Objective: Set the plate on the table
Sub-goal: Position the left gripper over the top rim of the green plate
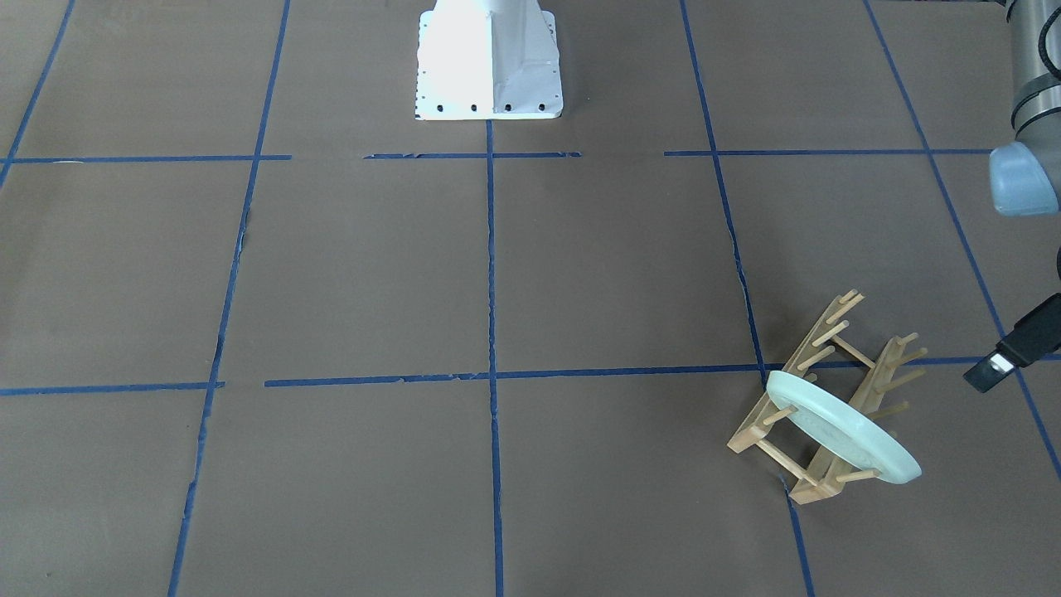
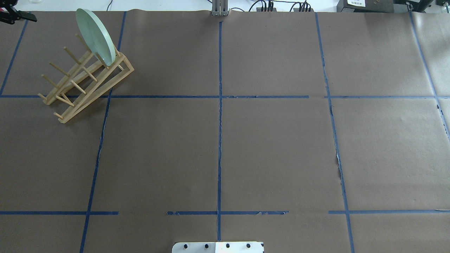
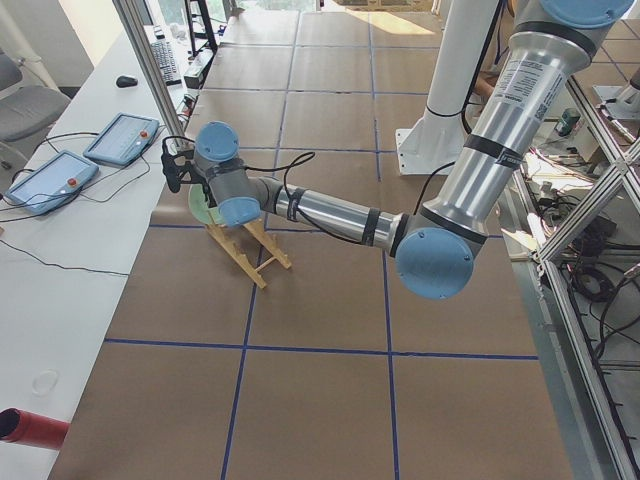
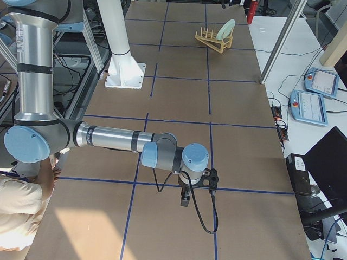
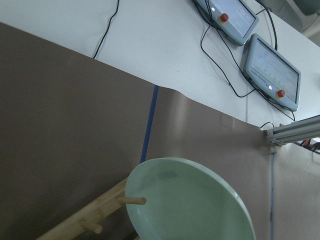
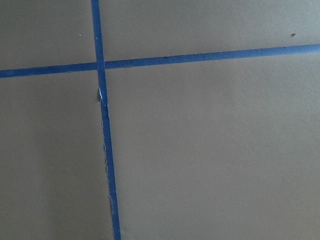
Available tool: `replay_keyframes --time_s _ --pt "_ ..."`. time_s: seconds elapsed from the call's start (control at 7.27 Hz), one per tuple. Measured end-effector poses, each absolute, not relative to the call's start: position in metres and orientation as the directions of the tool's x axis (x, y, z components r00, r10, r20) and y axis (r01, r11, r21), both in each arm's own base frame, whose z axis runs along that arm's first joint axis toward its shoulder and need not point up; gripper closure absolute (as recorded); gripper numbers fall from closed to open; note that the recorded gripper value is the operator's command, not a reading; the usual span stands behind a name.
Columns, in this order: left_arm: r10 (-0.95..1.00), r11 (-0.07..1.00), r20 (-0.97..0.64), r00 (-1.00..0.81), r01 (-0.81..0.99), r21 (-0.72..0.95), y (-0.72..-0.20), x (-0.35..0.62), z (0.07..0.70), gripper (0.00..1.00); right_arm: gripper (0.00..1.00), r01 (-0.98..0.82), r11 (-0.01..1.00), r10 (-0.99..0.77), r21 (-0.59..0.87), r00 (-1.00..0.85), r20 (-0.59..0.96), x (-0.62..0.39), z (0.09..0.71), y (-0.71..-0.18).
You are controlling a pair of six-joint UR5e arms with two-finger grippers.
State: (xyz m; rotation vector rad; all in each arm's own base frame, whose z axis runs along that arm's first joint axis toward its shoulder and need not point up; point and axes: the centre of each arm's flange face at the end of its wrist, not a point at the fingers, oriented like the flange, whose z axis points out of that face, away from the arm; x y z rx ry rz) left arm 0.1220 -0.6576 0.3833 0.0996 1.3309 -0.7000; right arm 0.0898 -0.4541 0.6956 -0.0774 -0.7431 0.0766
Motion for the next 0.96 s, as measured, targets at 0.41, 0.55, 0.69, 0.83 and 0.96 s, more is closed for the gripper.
replay_keyframes --time_s 0.41,0.55,0.69,0.83,0.96 --pt "-0.555 0.665 -0.828 -0.084 0.554 -0.501 -0.665 0.194 0.371 0.34 0.00 -0.042 0.994 0.097 -0.098 0.734 0.672 0.090 0.696 -0.454" --pt "-0.566 0.652 -0.819 -0.094 0.558 -0.514 -0.665 0.202 0.372 0.61 0.00 -0.042 0.994 0.097 -0.098 0.734 0.672 0.090 0.696 -0.454" --pt "-0.574 0.642 -0.813 -0.099 0.562 -0.521 -0.666 0.205 0.375 0.97 0.00 -0.042 0.994 0.097 -0.098 0.734 0.672 0.090 0.696 -0.454" --pt "-0.578 0.636 -0.810 -0.101 0.567 -0.525 -0.666 0.205 0.378 1.00 0.00 -0.042 0.994 0.097 -0.098 0.734 0.672 0.090 0.696 -0.454" --pt "-0.578 0.633 -0.809 -0.103 0.568 -0.525 -0.666 0.205 0.378 1.00 0.00 -0.042 0.994 0.097 -0.098 0.734 0.672 0.090 0.696 -0.454"
